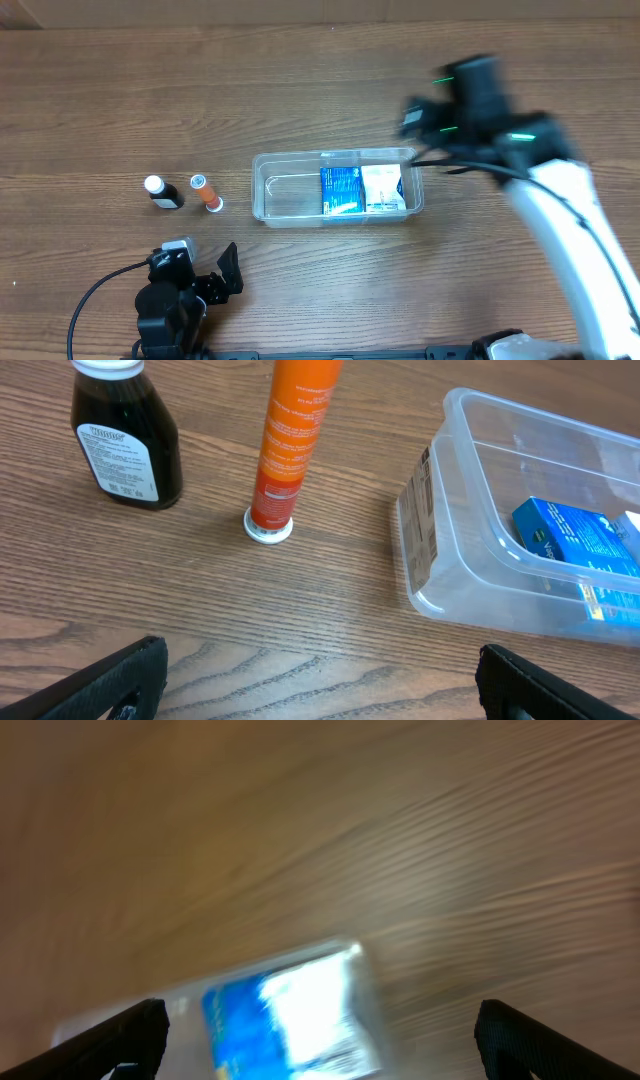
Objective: Pack container
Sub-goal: 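Place the blue box into the container beside the white box, then return the right gripper to the red box and grasp it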
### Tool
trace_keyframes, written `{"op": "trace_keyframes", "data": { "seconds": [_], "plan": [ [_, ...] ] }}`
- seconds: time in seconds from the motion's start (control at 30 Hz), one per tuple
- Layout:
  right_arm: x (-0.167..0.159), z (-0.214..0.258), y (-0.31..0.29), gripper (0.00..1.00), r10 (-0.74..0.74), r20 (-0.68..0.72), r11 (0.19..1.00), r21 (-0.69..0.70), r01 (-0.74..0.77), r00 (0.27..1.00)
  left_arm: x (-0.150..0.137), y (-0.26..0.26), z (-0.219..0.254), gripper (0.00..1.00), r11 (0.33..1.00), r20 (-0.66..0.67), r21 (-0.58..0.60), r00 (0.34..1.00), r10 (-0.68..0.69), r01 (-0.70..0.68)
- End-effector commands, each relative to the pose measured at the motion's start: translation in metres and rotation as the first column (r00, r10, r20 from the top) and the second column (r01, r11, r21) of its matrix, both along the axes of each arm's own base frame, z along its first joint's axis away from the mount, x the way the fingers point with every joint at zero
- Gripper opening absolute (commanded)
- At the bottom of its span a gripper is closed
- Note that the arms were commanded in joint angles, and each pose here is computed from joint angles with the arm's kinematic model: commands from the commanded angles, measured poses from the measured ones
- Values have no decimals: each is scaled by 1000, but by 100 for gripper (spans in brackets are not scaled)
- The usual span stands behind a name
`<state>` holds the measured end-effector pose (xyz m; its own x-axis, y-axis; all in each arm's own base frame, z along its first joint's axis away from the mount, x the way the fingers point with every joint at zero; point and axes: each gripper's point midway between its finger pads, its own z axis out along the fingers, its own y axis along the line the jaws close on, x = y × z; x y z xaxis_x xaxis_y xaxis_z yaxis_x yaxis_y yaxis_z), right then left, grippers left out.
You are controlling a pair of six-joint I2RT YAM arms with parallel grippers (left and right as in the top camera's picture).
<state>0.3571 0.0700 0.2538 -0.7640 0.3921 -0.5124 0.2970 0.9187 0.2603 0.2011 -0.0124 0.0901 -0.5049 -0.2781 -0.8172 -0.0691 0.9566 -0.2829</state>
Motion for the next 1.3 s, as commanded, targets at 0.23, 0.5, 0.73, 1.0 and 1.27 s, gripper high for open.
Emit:
{"op": "trace_keyframes", "data": {
  "seconds": [0.23, 0.5, 0.73, 1.0, 1.27],
  "plan": [
    [-19, -82, -220, 100, -320, -262, 946, -136, 294, 910, 1, 2, 0, 100, 1000, 6, -5, 1000, 16, -16],
    [-15, -162, -234, 100, -186, -454, 983, -92, 161, 872, 1, 2, 0, 100, 1000, 6, -5, 1000, 16, -16],
    [-12, -204, -236, 100, -11, -528, 996, -81, -37, 849, 1, 2, 0, 100, 1000, 6, -5, 1000, 16, -16],
    [-28, -221, -252, 100, 18, -621, 981, -142, -135, 783, 1, 2, 0, 100, 1000, 6, -5, 1000, 16, -16],
    [-33, -243, -240, 100, 38, -606, 990, -88, -114, 794, 1, 2, 0, 100, 1000, 6, -5, 1000, 16, -16]
  ]
}}
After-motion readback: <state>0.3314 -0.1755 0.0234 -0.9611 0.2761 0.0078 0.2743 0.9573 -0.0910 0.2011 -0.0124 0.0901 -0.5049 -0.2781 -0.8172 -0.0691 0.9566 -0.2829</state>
